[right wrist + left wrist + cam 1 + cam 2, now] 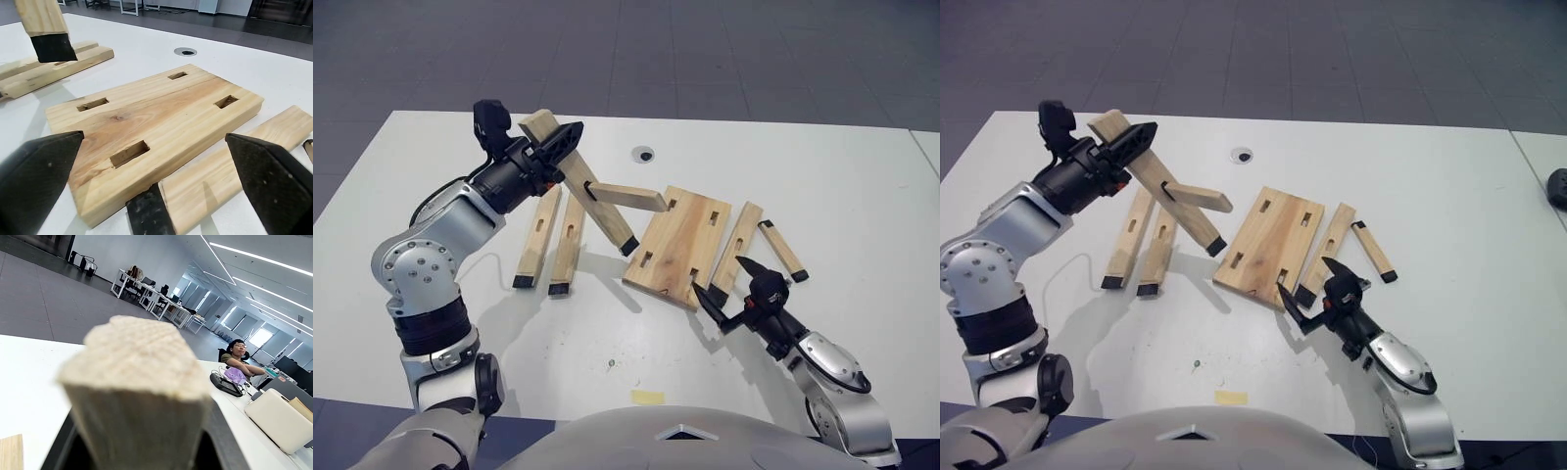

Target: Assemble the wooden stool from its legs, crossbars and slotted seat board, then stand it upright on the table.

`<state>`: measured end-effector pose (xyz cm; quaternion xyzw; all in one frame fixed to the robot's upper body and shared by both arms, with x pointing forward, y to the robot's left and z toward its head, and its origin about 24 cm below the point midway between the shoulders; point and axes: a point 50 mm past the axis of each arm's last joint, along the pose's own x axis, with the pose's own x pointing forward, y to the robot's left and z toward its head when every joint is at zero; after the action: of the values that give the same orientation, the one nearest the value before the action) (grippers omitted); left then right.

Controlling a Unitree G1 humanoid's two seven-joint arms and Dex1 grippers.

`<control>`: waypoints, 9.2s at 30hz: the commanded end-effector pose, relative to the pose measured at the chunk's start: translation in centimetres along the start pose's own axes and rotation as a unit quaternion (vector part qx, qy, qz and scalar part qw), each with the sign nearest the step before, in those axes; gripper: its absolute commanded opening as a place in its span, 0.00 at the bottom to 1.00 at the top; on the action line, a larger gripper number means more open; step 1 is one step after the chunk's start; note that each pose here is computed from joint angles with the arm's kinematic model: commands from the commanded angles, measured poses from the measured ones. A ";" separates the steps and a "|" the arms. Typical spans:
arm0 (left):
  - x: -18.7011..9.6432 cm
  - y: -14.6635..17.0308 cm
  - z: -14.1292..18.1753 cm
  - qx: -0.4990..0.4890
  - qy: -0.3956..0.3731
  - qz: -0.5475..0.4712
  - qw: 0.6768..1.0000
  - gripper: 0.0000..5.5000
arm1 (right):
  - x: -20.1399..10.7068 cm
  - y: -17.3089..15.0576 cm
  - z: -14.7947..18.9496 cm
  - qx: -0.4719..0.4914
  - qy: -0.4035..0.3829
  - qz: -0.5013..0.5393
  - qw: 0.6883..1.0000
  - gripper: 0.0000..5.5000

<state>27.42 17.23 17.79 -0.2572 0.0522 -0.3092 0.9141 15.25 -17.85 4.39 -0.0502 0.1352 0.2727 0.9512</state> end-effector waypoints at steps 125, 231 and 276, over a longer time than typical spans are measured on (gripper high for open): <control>0.3 -0.6 -8.0 0.255 0.177 -0.070 0.948 0.19 | 5.4 -0.5 0.7 -0.145 -0.030 -0.015 0.989 0.98; 3.5 -6.0 4.1 0.589 -0.071 -0.174 0.786 0.37 | 5.3 -1.2 23.8 0.351 -0.424 0.230 0.803 0.91; 2.9 0.7 3.6 0.511 0.039 0.039 0.858 0.91 | 2.9 -9.6 21.8 0.266 -0.512 -0.084 0.812 0.18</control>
<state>30.25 16.50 24.51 0.1779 -0.1467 -0.3222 0.9182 27.78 -19.81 25.45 0.3813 -0.3179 0.1588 0.8534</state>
